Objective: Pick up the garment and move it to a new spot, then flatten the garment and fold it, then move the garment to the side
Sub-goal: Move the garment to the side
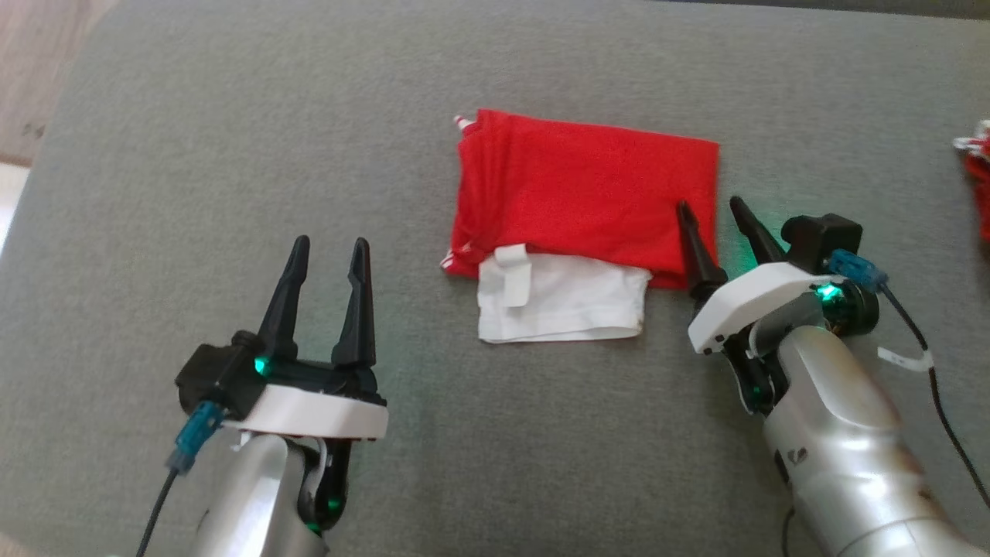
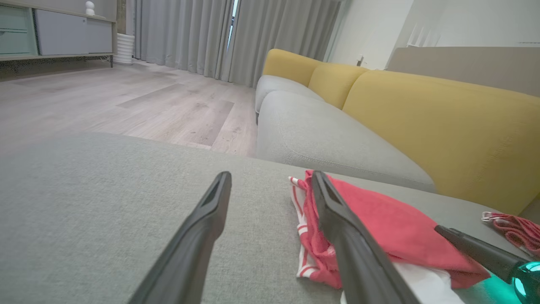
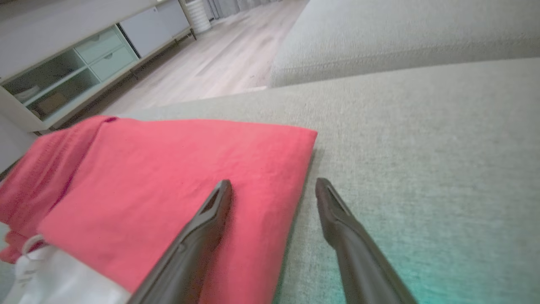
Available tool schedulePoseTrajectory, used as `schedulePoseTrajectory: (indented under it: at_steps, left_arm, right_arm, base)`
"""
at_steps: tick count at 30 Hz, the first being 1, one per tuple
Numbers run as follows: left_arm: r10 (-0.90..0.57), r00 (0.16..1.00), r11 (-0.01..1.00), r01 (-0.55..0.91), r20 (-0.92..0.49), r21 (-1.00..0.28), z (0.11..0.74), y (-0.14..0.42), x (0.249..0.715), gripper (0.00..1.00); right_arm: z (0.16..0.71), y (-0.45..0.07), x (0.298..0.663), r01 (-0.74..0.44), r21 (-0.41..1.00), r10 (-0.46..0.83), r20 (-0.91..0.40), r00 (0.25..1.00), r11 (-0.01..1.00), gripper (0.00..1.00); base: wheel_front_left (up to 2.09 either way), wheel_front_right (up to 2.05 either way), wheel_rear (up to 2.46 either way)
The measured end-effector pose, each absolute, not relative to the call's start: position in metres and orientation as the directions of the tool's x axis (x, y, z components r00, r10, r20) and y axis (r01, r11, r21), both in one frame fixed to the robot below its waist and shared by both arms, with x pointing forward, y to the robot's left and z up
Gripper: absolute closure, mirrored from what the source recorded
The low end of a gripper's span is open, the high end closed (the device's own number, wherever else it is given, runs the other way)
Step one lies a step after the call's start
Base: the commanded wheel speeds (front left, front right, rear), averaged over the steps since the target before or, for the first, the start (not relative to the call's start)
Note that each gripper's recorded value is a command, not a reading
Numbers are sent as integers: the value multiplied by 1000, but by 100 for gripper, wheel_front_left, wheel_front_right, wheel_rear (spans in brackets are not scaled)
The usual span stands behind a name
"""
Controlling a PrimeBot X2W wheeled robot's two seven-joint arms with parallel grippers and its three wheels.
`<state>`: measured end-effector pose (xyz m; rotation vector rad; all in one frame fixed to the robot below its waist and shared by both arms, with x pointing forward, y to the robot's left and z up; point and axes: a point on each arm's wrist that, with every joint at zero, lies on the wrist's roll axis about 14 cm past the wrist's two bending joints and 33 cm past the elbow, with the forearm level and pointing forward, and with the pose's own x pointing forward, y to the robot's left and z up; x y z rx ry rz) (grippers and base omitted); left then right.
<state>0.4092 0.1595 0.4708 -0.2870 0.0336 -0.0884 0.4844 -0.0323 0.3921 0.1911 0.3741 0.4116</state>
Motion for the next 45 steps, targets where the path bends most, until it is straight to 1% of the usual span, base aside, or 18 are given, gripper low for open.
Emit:
schedulePoseTrajectory:
  at_steps: [3,9,10,11,12,19,26,27,31,35,39,42,43,45]
  left_arm:
    - [-83,996,958,69,-38,-279,466,163,406,0]
    - [-61,997,959,48,-38,-279,467,170,404,0]
    - [-61,998,959,49,-34,-278,468,171,405,0]
    - [-60,998,960,49,-32,-277,469,171,405,0]
    - [-61,998,959,50,-30,-277,470,171,405,0]
    - [-85,996,956,78,-12,-283,475,162,410,0]
    - [-136,990,945,138,28,-295,486,143,420,0]
    - [-136,990,945,138,28,-295,486,143,420,0]
    - [-186,981,935,191,47,-299,491,125,426,0]
    - [-251,966,917,259,64,-303,494,100,431,0]
    - [-321,943,892,333,89,-306,501,74,441,0]
    - [-358,928,876,373,107,-305,504,59,451,0]
    - [-381,918,866,395,107,-305,502,50,456,0]
    - [-396,913,861,405,96,-308,496,44,459,0]
  right_arm:
    - [372,-28,482,-354,251,429,-391,814,901,0]
    - [367,-17,493,-372,255,449,-428,785,893,0]
    - [367,-16,493,-374,256,452,-431,781,891,13]
    - [367,-15,493,-378,254,454,-433,779,890,79]
    - [368,-15,493,-382,250,456,-434,777,890,100]
    - [375,-24,489,-409,176,444,-411,796,896,100]
    - [398,-57,496,-419,15,394,-366,843,908,100]
    - [398,-57,496,-419,15,394,-366,843,908,100]
    - [425,-80,505,-399,-97,357,-295,886,912,100]
    - [439,-116,506,-358,-211,300,-261,918,910,100]
    - [440,-161,501,-309,-309,226,-276,934,900,100]
    - [441,-202,501,-264,-383,153,-296,943,885,100]
    - [441,-228,502,-240,-424,109,-309,945,873,100]
    - [443,-253,503,-209,-454,63,-316,947,866,100]
  base:
    - [0,0,0]
    - [0,0,0]
    - [0,0,0]
    - [0,0,0]
    - [0,0,0]
    - [0,0,0]
    - [0,0,0]
    - [0,0,0]
    - [0,0,0]
    - [0,0,0]
    - [0,0,0]
    - [0,0,0]
    - [0,0,0]
    - [0,0,0]
